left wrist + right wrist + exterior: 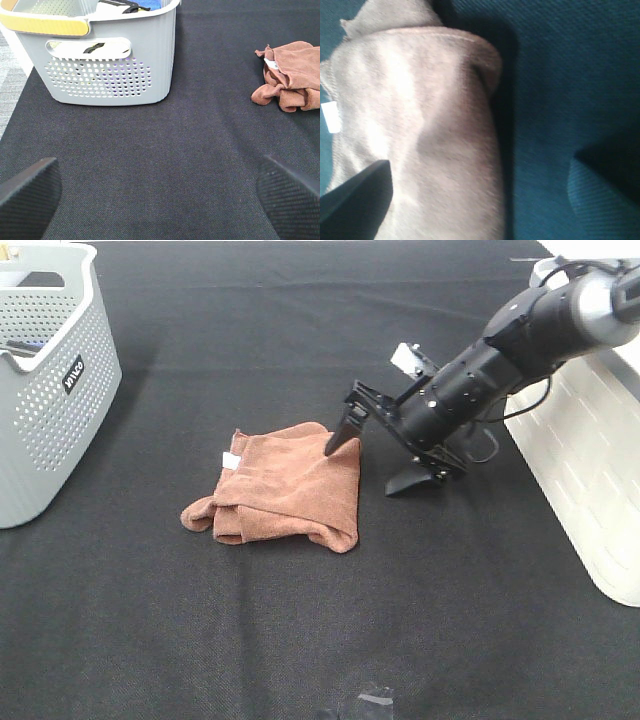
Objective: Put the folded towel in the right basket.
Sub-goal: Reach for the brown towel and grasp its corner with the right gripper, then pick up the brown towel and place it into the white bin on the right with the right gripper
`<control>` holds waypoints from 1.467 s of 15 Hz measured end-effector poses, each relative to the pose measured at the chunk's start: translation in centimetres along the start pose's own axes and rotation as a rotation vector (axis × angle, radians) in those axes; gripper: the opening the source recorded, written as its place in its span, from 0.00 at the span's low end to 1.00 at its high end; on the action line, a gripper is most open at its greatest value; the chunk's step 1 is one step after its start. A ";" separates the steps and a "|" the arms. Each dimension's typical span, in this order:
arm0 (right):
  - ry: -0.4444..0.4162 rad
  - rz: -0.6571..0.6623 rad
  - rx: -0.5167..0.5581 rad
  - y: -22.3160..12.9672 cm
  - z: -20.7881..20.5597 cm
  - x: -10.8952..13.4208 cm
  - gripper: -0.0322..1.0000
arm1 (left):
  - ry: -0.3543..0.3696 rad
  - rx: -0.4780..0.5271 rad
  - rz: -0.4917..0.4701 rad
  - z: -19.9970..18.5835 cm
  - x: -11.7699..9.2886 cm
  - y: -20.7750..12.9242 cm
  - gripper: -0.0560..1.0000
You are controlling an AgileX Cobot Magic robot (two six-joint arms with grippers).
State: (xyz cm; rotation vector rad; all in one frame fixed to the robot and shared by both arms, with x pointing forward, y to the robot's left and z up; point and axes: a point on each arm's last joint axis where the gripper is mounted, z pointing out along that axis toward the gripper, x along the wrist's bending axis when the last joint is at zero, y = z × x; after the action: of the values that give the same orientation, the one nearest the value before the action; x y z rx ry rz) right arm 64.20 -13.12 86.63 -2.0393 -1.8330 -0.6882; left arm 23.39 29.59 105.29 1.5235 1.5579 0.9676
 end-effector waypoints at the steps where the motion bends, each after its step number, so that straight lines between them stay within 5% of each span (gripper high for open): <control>1: -0.001 -0.011 -0.001 -0.3 0.7 0.5 0.92 | 0.000 0.000 0.000 0.0 0.0 0.0 0.99; 8: 0.086 -0.095 -0.011 -2.4 4.8 5.8 0.82 | 0.000 0.000 0.000 0.0 0.0 0.0 0.99; 10: 0.099 -0.116 0.003 -2.3 5.4 6.4 0.68 | 0.000 0.000 0.000 0.0 0.0 0.0 0.99; 13: 0.109 -0.170 0.048 -2.1 5.8 7.1 0.19 | 0.000 0.000 0.000 0.0 0.0 0.0 0.99; 14: 0.109 -0.205 0.063 -2.0 5.6 7.5 0.15 | 0.000 0.000 0.000 0.0 0.0 0.0 0.99; 22: 0.049 -0.595 0.106 -1.4 -3.9 13.0 0.15 | 0.000 0.000 0.000 0.0 0.0 0.0 0.99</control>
State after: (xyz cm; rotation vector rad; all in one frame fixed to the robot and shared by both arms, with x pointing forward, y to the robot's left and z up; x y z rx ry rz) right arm 63.14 -4.11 96.86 -1.3881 -2.4055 -0.7522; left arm 23.39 29.59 105.29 1.5235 1.5579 0.9676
